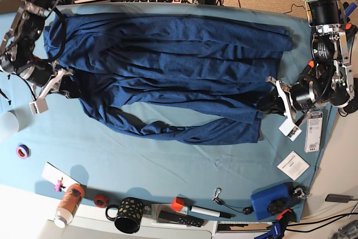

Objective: Layout the t-shirt on the table in an organized manner, then fold the t-shirt properly
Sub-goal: 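Lift the held hem with both grippers and fold it toward the collar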

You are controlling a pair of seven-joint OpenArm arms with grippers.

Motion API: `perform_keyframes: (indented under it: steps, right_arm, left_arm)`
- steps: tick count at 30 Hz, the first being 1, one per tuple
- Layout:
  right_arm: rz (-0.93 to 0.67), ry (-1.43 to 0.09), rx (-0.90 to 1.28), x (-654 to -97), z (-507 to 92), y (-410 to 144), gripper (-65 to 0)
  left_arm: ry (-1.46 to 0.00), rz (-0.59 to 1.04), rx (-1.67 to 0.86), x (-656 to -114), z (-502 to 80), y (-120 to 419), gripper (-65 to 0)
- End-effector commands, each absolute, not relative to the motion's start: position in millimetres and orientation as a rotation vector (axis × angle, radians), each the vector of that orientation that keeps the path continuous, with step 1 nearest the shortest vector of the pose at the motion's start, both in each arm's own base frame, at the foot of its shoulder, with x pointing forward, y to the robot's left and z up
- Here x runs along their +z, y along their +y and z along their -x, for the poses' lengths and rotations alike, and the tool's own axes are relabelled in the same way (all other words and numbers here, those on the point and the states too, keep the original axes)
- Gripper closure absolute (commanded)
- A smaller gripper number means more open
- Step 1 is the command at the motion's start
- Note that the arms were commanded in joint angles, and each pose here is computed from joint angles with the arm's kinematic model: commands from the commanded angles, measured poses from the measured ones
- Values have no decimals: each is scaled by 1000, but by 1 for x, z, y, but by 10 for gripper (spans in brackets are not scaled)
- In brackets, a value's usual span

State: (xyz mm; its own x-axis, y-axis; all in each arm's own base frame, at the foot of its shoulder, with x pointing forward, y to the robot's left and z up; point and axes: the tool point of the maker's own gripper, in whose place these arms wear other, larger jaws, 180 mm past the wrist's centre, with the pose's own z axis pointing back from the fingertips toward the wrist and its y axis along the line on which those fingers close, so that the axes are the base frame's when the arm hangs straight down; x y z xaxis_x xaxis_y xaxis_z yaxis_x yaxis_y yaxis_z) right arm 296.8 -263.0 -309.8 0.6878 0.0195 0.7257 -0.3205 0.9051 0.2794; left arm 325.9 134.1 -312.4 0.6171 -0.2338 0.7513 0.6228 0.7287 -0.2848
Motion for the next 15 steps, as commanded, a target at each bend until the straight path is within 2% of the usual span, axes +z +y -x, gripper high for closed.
perform_keyframes:
  steps: [1,15]
  right_arm:
    - [-386,-851,222,-291,-302,-267,0]
    - [-331,-842,315,-282,-265,-252,0]
  left_arm:
    - [-813,576,-539,-295,-333,135,0]
    - [-849,657,-552,-288,-323,128,0]
